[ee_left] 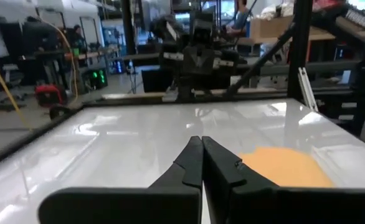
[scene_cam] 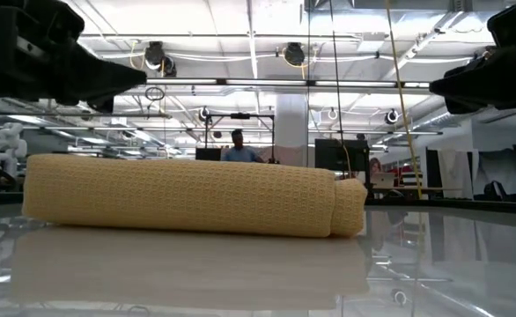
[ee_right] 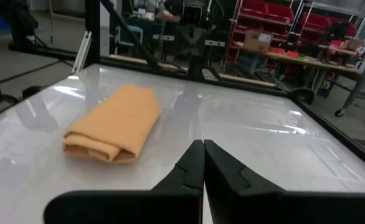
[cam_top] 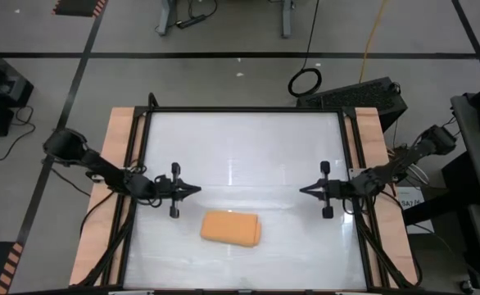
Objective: Roll towel
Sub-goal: Return to Home Position
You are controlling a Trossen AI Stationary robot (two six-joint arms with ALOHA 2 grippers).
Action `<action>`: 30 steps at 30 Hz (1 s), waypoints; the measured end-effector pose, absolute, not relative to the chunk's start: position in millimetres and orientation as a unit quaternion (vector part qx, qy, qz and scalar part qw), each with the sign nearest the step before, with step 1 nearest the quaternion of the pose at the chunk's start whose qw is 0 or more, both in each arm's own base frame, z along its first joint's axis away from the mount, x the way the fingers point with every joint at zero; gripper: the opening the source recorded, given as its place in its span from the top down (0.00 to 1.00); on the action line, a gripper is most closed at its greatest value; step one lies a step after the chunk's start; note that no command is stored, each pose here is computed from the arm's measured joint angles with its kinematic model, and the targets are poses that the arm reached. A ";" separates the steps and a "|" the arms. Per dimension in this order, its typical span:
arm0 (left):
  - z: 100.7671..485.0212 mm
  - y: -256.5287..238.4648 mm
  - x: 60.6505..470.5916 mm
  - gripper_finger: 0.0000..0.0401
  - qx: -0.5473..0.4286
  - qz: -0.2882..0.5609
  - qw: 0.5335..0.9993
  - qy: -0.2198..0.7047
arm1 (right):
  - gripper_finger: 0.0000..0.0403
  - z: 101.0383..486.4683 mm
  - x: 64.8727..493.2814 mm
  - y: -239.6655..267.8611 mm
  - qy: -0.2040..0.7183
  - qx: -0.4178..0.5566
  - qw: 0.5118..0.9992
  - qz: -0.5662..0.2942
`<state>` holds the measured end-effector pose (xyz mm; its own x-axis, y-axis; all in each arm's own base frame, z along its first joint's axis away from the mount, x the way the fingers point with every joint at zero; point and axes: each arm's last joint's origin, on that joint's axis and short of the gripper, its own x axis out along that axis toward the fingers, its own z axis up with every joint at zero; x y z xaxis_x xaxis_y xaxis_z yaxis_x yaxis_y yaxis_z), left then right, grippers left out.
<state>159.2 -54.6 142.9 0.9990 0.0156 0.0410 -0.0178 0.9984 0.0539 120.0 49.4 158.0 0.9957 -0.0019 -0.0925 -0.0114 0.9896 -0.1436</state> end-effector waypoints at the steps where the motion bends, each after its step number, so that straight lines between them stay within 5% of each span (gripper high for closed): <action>1: 145.2 -54.2 158.2 0.99 0.030 0.009 0.999 -0.024 | 1.00 159.1 119.1 48.9 0.043 -0.071 0.997 0.002; 30: 163.3 -33.9 115.1 0.99 0.026 0.030 0.999 0.021 | 1.00 177.2 90.6 30.5 -0.057 -0.105 0.991 0.055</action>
<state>115.1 -33.9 163.3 0.9973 0.0613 -0.0398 -0.0592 0.9968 0.0530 90.6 30.5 177.2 0.9875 0.1204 0.1020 -0.0963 0.9718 -0.2154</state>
